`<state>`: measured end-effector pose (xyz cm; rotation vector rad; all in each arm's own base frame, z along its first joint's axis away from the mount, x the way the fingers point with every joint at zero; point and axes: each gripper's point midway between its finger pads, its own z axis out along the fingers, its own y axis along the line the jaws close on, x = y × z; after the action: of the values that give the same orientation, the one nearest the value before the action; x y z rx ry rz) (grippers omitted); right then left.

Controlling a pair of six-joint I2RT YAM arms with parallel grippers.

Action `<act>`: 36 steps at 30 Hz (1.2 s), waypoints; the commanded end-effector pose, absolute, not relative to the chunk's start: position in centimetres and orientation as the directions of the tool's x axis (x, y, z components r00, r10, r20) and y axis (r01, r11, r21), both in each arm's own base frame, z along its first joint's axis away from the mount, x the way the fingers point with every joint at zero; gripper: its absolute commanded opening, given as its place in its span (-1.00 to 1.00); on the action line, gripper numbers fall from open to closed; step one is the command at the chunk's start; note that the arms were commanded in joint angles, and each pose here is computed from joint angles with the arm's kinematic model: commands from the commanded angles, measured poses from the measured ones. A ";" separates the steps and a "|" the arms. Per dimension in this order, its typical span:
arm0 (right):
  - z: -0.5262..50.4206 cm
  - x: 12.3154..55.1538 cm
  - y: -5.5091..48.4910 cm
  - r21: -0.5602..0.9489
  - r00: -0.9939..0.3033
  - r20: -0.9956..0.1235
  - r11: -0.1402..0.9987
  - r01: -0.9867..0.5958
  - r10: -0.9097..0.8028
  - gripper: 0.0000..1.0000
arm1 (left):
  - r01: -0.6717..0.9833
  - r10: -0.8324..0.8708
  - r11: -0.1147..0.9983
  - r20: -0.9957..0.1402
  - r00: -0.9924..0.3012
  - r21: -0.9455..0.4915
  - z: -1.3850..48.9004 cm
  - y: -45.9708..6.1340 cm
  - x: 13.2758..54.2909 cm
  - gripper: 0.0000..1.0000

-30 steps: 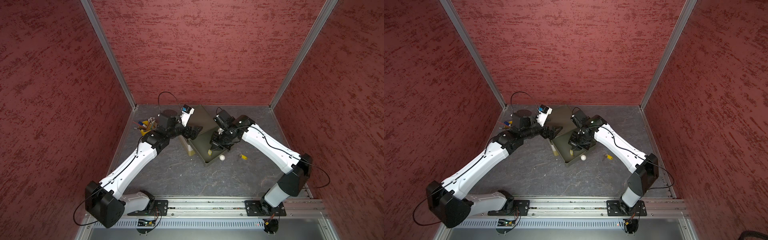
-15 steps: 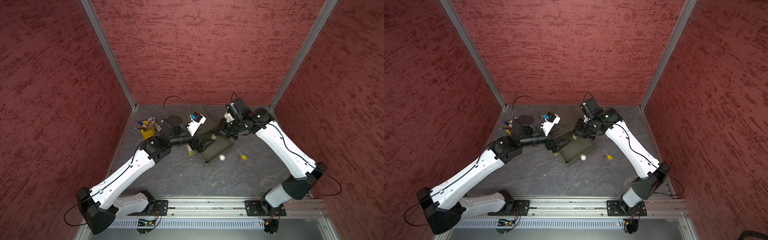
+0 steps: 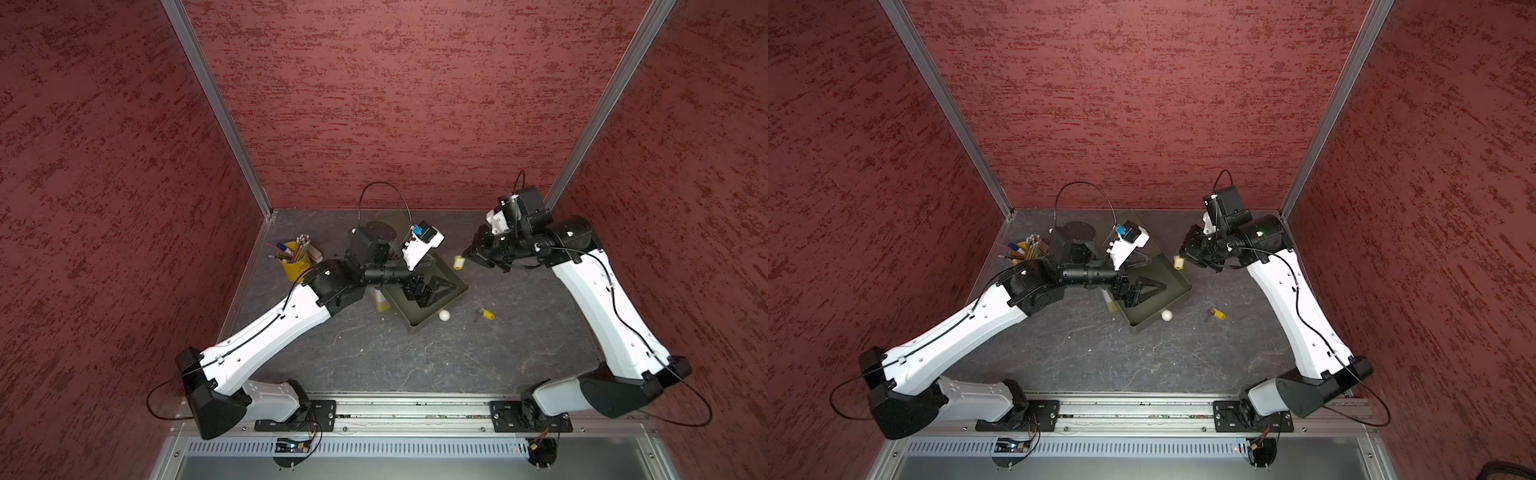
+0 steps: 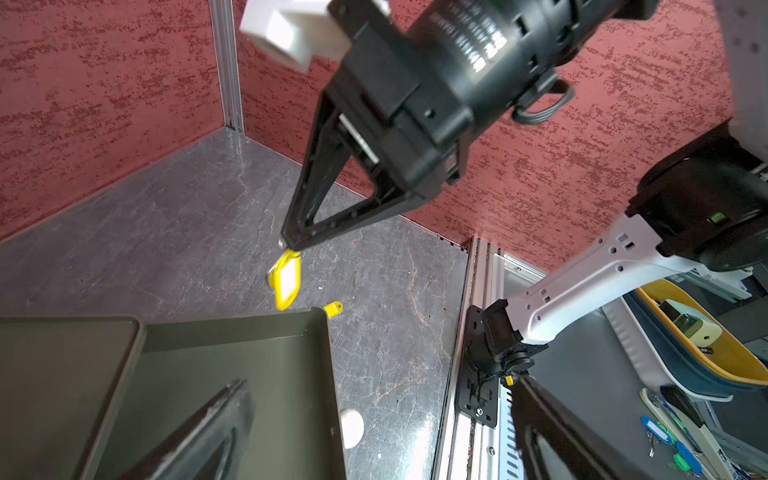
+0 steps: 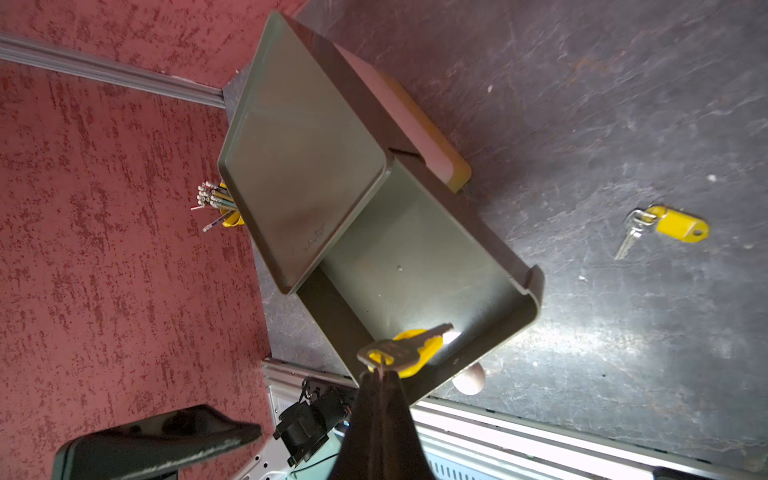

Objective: Take the keys out of the drawer
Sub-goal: Pick up the key from the drawer, then place the key at the center of the board.

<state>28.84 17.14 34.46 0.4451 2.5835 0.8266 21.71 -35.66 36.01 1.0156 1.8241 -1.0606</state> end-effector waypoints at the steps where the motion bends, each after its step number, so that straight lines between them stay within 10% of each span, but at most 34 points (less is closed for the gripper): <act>1: 36.0 28.4 14.5 0.600 -0.835 -0.335 0.782 0.170 0.438 -1.00 | 0.889 0.235 0.309 -0.878 -0.417 -0.339 36.7 -37.3 21.3 0.99; 36: 21.7 25.7 5.8 0.490 -0.759 -0.197 0.733 0.472 0.620 -1.00 | 0.794 0.461 0.398 -0.648 -0.606 -0.460 30.7 -42.6 18.9 0.99</act>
<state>25.17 6.11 21.95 0.8222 2.6345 0.5929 19.89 -43.00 29.82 1.0496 2.2850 -1.0844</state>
